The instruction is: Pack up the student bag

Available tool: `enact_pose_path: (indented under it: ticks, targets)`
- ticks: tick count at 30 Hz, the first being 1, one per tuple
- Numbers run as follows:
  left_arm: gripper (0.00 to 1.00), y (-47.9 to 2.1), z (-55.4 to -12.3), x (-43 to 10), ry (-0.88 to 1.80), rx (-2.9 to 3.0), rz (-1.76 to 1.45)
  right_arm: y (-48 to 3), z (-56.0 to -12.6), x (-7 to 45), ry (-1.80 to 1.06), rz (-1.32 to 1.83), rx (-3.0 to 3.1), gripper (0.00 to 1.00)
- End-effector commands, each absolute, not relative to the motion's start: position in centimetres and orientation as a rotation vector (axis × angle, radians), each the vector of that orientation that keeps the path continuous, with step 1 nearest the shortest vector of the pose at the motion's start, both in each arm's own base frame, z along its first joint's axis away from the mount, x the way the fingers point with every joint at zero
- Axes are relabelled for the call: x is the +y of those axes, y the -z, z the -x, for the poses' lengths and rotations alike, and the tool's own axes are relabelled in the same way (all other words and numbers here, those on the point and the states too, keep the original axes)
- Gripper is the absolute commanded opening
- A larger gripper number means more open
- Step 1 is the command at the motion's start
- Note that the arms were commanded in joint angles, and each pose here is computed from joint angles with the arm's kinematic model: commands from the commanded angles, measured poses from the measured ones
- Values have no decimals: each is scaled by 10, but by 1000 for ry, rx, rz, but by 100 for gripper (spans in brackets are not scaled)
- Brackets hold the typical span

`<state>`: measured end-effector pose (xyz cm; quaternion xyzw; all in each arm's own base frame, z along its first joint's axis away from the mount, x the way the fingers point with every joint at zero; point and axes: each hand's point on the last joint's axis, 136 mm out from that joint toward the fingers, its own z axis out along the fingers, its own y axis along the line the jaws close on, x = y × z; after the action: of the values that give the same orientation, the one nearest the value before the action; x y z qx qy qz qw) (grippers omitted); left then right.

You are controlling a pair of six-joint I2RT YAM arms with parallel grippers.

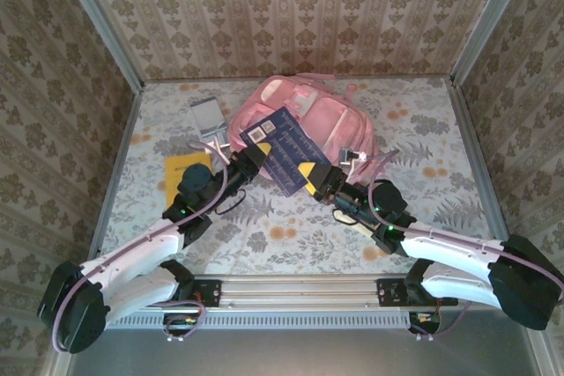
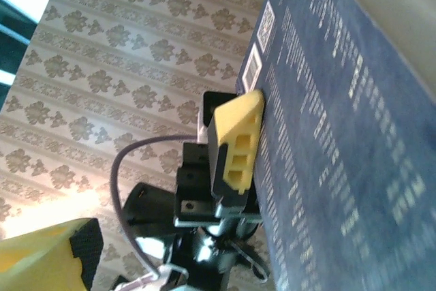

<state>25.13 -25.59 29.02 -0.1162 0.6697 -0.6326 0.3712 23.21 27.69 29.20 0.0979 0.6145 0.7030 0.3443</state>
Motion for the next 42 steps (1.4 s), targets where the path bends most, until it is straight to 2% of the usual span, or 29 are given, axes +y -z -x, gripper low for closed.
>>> enact_pose_path:
  ticks: [1, 11, 17, 18, 22, 23, 25, 31, 38, 42]
  targets:
    - [0, -314, -250, -254, 1633, 1617, 295, -323, -242, 266, -1799, -292, 1447, 87]
    - [0, -296, -249, -267, 1586, 1678, 305, -309, -248, 271, -1723, -323, 1498, 48]
    - [0, -289, -245, -272, 1533, 1732, 261, -296, -257, 249, -1559, -386, 1541, 2]
    - [1, -287, -245, -270, 1517, 1737, 262, -293, -258, 243, -1524, -396, 1554, 0]
    - [42, -278, -251, -261, 1383, 1826, 221, -285, -270, 201, -1395, -450, 1597, 0]
    - [49, -278, -253, -261, 1345, 1860, 189, -285, -273, 186, -1354, -473, 1605, 0]
    - [55, -280, -260, -267, 1282, 1910, 102, -288, -276, 159, -1277, -497, 1610, 0]
    - [56, -276, -292, -314, 1065, 2085, -266, -295, -278, 85, -1120, -649, 1616, 0]
    - [57, -249, -327, -397, 1167, 2246, -601, -297, -257, 38, -937, -757, 1619, 0]
    - [57, -222, -347, -425, 1160, 2328, -710, -295, -246, 29, -855, -753, 1630, 0]
